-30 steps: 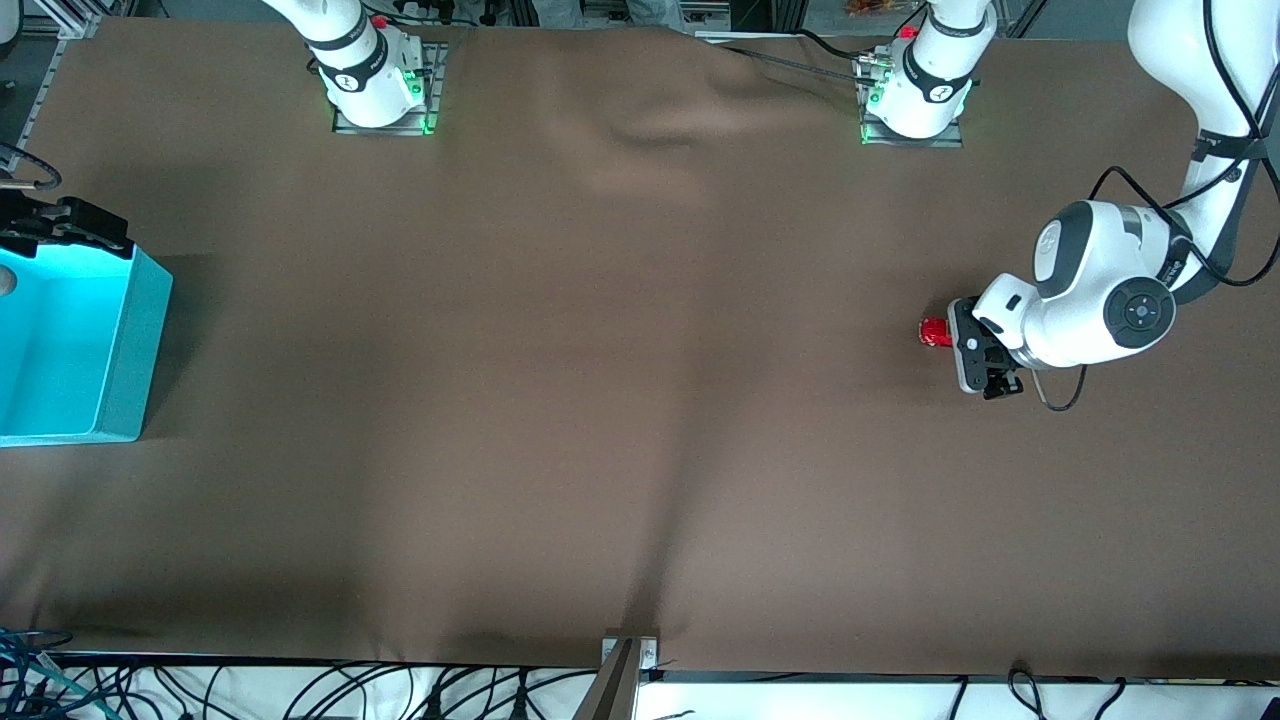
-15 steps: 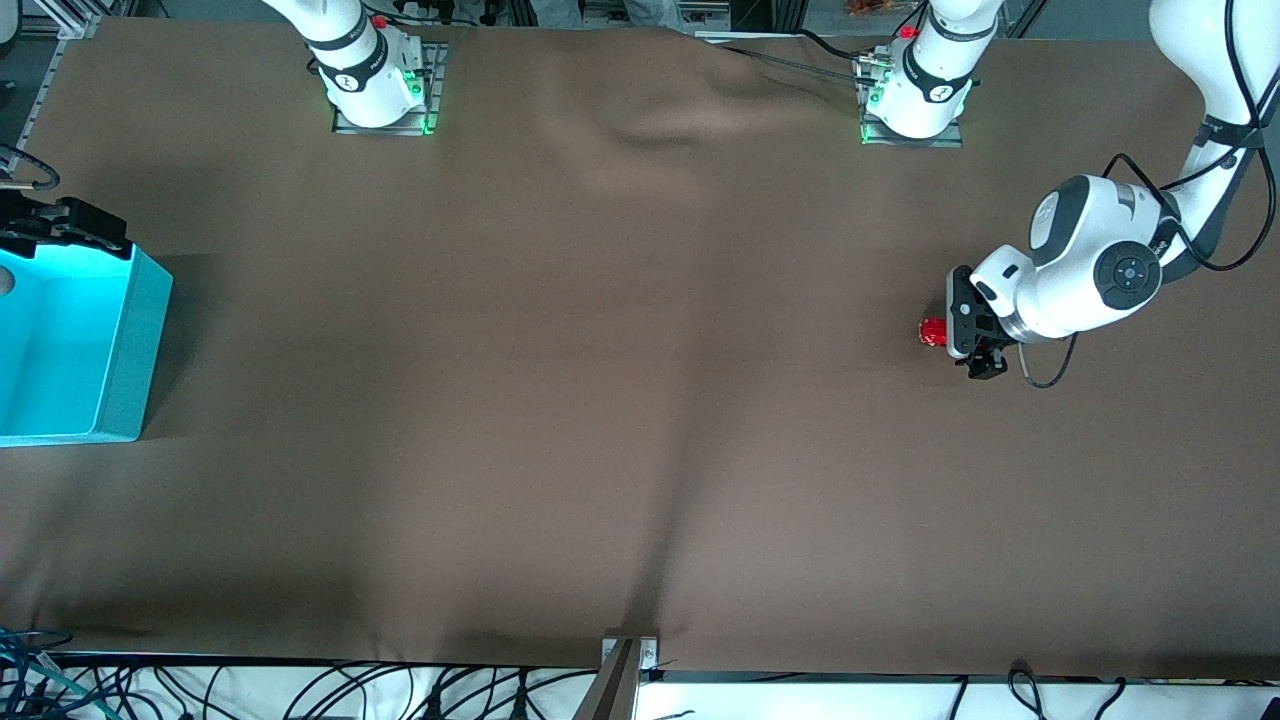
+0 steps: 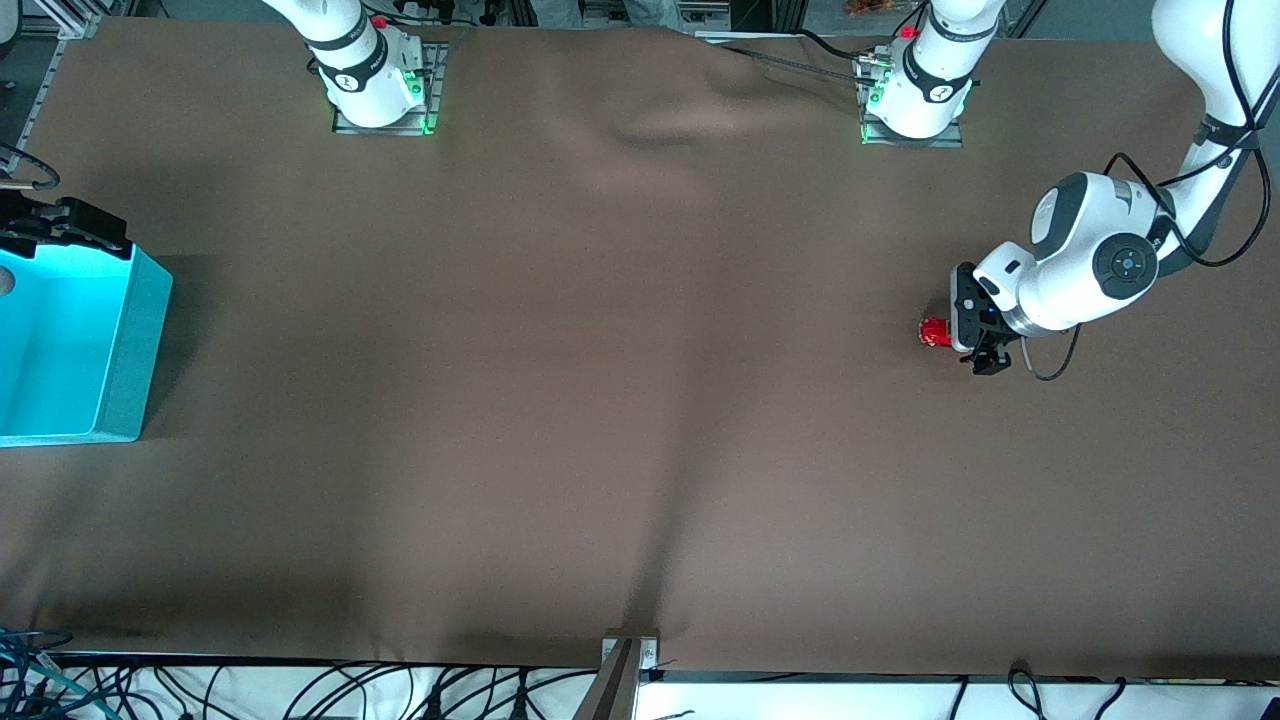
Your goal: Wind red beetle toy and store in blue box
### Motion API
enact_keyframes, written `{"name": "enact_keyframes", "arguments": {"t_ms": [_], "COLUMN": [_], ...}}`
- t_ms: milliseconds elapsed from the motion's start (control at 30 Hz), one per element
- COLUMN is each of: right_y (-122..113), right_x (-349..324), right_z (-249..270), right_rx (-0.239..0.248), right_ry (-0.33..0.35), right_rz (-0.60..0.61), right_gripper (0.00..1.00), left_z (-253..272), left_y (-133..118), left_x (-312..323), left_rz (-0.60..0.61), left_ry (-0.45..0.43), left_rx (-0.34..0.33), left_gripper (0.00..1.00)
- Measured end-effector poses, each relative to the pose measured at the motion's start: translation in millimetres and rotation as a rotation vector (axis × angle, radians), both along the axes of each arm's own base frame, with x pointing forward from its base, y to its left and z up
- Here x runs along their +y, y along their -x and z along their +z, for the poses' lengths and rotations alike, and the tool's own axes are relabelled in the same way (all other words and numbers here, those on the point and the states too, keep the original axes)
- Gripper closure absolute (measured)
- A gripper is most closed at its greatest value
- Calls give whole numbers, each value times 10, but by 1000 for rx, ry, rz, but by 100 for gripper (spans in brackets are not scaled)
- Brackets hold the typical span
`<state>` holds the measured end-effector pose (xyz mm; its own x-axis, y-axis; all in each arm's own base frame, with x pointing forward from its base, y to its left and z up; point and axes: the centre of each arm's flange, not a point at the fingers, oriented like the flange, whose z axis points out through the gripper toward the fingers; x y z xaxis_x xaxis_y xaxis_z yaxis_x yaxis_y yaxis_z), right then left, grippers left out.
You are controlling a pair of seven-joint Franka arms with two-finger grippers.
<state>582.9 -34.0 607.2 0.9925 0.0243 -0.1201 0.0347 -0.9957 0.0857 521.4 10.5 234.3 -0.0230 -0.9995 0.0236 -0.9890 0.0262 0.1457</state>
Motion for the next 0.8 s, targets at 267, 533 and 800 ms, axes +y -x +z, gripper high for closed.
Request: {"name": "enact_keyframes", "arguments": {"t_ms": [267,533,800], "right_y": [0,0,0], "right_x": [0,-1,-55], "right_z": [0,0,2], "right_rx": [0,0,-2], "right_ry": [0,0,1], "right_rz": [0,0,-10], "right_gripper": [0,0,0], "left_z": [-145,-220,-327], "left_y": [116,131,159], "left_x": [51,30,-13], "left_rz": [6,20,26], "left_ry": [7,28,23], "left_rx": [-9,-26,-34], "left_gripper": [0,0,0]}}
